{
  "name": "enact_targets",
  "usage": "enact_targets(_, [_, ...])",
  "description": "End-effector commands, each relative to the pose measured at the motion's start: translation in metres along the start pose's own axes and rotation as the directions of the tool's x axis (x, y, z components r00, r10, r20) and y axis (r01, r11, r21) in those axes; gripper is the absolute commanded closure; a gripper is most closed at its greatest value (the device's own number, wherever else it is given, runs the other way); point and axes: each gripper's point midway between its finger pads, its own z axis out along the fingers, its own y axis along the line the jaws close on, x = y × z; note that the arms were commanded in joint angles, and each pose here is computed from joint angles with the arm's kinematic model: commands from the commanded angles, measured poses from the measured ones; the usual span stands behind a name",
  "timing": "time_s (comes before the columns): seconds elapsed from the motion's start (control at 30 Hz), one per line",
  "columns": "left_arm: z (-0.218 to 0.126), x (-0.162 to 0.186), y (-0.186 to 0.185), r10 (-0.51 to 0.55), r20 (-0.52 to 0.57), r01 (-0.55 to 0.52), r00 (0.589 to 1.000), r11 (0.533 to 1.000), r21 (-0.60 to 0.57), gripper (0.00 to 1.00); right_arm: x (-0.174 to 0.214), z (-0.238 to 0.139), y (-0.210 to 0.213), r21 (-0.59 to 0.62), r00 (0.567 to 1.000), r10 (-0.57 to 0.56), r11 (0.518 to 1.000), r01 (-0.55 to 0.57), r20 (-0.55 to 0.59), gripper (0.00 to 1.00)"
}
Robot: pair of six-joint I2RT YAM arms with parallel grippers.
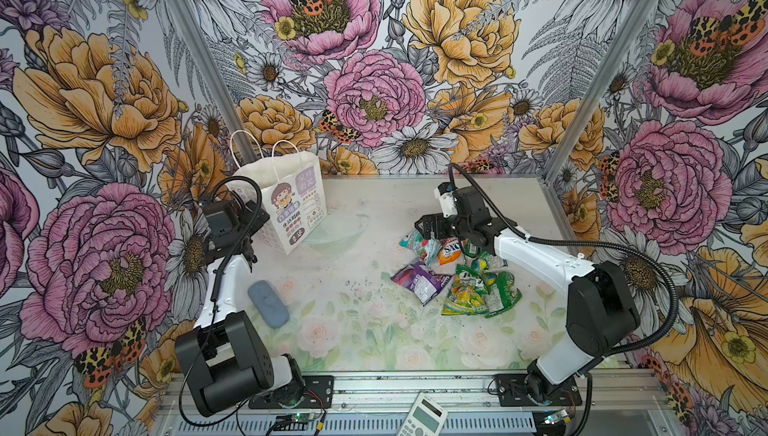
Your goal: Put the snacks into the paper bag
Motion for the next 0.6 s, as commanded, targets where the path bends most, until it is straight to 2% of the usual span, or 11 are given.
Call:
enact_targets(0.0, [0.000,0.000,-0.008,0.032,0.016,-0.033,0.999,0.999,0.019,0.01,-0.005,-0.001,0.002,0.011,1.000,-0.022,1.000,0.022,0.014,0.00])
enact_targets(0.3, [-0.007,0.013,-0.041,0.052,-0.010,-0.051,0.999,0.995,0.085,0.01,-0.001,-0.001,-0.002,0.030,0.999,-0.034,0.999,0.033,0.006,0.00])
enact_targets(0.57, [-0.028,0.039,-0.082,0.101,-0.066,-0.089,0.993,0.982,0.165,0.01,0.002,-0.003,-0.006,0.047,0.999,-0.048,0.998,0.048,0.004,0.00])
